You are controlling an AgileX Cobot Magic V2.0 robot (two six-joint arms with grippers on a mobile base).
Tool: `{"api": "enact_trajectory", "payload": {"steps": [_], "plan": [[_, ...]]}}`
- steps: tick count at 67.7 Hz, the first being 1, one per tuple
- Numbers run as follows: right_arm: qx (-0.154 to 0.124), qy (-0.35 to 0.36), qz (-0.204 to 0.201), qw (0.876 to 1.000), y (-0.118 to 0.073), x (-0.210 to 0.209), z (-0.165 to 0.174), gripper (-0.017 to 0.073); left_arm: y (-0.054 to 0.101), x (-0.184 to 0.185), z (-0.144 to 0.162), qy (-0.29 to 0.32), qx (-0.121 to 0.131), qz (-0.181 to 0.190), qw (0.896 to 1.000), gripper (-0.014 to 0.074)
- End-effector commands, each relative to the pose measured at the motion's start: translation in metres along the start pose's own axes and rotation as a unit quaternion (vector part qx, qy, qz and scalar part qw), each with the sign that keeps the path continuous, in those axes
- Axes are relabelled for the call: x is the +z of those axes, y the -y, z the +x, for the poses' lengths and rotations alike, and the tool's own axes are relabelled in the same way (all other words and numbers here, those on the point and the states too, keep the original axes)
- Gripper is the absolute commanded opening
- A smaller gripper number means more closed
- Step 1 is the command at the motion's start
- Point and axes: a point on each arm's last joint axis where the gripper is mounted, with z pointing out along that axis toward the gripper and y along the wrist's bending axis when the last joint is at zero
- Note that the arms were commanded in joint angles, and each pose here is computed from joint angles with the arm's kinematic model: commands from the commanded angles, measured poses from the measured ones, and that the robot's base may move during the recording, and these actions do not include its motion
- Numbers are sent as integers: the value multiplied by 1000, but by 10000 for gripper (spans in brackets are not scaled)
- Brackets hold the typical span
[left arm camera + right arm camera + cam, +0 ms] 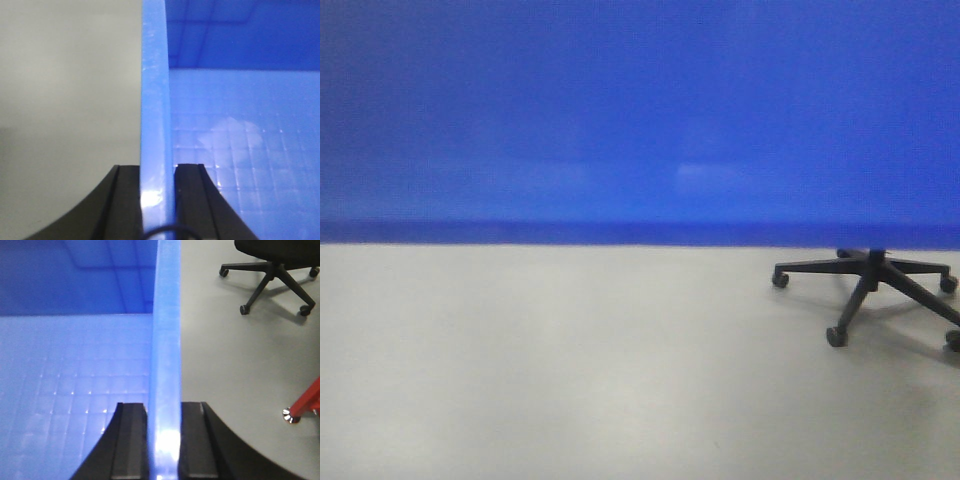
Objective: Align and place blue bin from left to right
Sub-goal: 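Keep gripping the blue bin while the base drives across the floor, then carry the blue bin toward another steel rack of blue bins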
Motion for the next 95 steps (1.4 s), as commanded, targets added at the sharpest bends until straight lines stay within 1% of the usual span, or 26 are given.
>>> {"api": "enact_trajectory", "payload": {"steps": [1,95], "plan": [[-4,41,-58,997,-11,-4,-7,-79,12,-6,-9,49,-2,62,997,-111],[-4,41,-58,997,-11,-4,-7,-79,11,-6,-9,50,-1,62,997,-111]]}}
